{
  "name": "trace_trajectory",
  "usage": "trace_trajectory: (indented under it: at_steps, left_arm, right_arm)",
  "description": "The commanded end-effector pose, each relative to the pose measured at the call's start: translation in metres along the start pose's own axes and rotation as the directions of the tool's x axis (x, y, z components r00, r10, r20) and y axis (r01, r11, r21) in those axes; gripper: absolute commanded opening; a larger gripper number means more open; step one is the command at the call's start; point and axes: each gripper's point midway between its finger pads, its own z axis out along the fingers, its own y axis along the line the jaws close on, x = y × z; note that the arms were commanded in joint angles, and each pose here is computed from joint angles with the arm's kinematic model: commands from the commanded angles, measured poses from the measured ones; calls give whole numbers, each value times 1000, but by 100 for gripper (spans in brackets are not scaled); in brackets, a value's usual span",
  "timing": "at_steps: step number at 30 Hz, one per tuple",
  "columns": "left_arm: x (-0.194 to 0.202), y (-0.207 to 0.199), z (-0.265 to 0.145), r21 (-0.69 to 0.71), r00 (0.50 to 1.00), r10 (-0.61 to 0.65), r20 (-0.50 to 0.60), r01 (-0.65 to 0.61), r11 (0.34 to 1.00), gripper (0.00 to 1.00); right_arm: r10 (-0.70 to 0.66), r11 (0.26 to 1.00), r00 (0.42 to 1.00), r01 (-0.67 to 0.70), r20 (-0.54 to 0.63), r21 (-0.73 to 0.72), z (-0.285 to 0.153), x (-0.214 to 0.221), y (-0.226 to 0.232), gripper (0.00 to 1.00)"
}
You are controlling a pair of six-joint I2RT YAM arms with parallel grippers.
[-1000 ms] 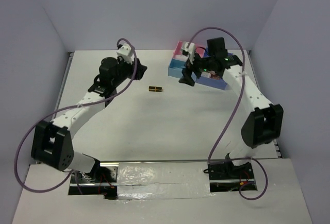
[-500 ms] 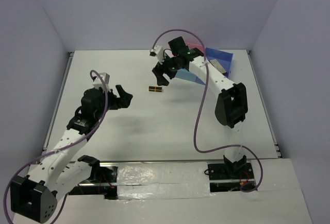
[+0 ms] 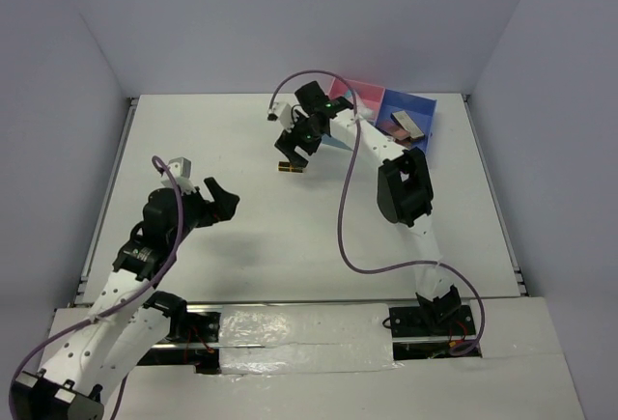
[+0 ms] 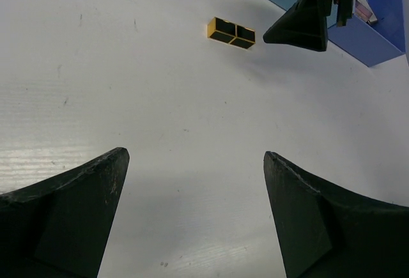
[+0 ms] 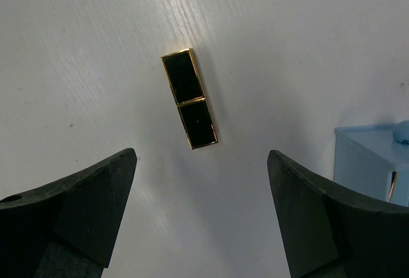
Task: Organize the makeup
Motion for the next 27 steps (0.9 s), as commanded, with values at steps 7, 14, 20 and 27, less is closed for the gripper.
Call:
trace_trajectory:
  at_steps: [7, 14, 20, 27]
  left_arm:
    - [4, 8, -10, -32, 998, -59, 17, 59, 998, 99]
    - [7, 9, -9, -31, 997, -71, 14, 71, 997, 99]
    - [9, 8, -5, -31, 998, -66, 0, 66, 997, 99]
    - [10, 7, -1, -21, 997, -71, -4, 71, 997, 99]
  right_arm:
    - [-157, 988, 987, 157, -47, -3, 26, -2, 4, 85]
    - [-167, 986, 980, 166, -103, -26, 43, 15, 10, 76]
    - [-172, 985, 977, 171, -129, -22, 54, 23, 9, 66]
    - [-188, 982, 968, 184, -165, -37, 60, 36, 13, 37]
